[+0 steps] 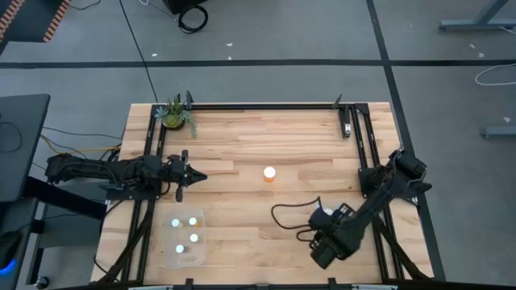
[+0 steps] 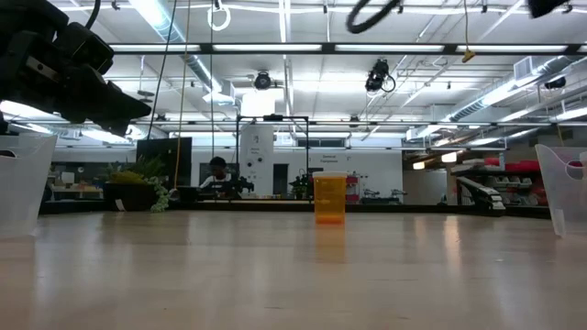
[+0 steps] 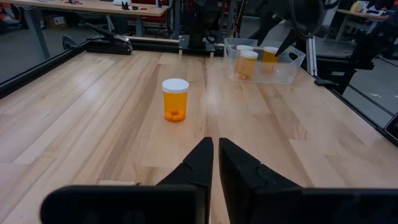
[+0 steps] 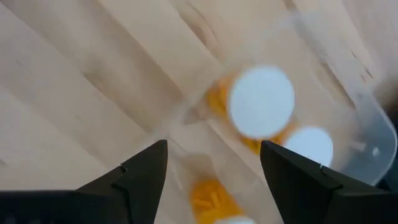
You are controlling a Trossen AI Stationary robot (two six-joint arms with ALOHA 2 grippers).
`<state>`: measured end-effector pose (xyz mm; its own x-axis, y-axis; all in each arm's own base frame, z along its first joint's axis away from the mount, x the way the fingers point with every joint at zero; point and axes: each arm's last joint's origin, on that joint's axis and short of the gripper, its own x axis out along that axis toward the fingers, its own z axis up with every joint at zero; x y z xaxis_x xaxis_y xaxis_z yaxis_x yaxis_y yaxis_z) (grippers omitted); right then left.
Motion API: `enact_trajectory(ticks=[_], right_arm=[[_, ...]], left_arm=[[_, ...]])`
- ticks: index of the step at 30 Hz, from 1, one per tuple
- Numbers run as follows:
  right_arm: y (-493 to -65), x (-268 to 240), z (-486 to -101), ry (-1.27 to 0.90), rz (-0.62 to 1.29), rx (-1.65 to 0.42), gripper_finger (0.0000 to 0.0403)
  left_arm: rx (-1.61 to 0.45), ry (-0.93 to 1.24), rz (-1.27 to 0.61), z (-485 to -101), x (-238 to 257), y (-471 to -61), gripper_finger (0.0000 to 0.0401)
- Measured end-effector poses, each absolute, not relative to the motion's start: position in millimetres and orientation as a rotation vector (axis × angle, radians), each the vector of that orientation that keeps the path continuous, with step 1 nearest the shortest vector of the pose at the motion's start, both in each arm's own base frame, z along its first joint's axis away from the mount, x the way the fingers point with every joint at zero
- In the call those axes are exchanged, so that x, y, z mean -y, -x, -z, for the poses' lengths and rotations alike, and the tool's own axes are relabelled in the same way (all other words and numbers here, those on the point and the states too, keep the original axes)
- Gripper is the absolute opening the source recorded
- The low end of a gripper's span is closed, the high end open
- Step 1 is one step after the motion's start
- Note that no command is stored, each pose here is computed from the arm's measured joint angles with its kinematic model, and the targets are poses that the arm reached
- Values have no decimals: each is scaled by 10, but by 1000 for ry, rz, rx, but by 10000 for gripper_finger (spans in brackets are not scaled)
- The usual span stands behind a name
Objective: Pick and place medicine bottles into bin by pill shape (circle, oval)
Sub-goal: Put the big orange pill bottle into the right transparent bin
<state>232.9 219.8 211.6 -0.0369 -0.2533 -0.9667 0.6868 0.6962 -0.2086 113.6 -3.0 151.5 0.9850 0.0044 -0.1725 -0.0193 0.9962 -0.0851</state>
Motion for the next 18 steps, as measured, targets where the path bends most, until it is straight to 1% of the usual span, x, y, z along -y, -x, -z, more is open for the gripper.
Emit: enact_trajectory(ticks=[3, 10, 18], right_arm=[[-2479, -2121, -2142, -408, 750, -1384, 264], [-2828, -1978, -2140, -413, 587, -1264, 264], [-3092, -1744, -2146, -330, 539, -1143, 264]], left_arm=[[-173, 87, -12, -1515, 30, -1136, 32], [-174, 87, -12, -1514, 30, -1136, 26], [-173, 87, -12, -1515, 30, -1136, 36]])
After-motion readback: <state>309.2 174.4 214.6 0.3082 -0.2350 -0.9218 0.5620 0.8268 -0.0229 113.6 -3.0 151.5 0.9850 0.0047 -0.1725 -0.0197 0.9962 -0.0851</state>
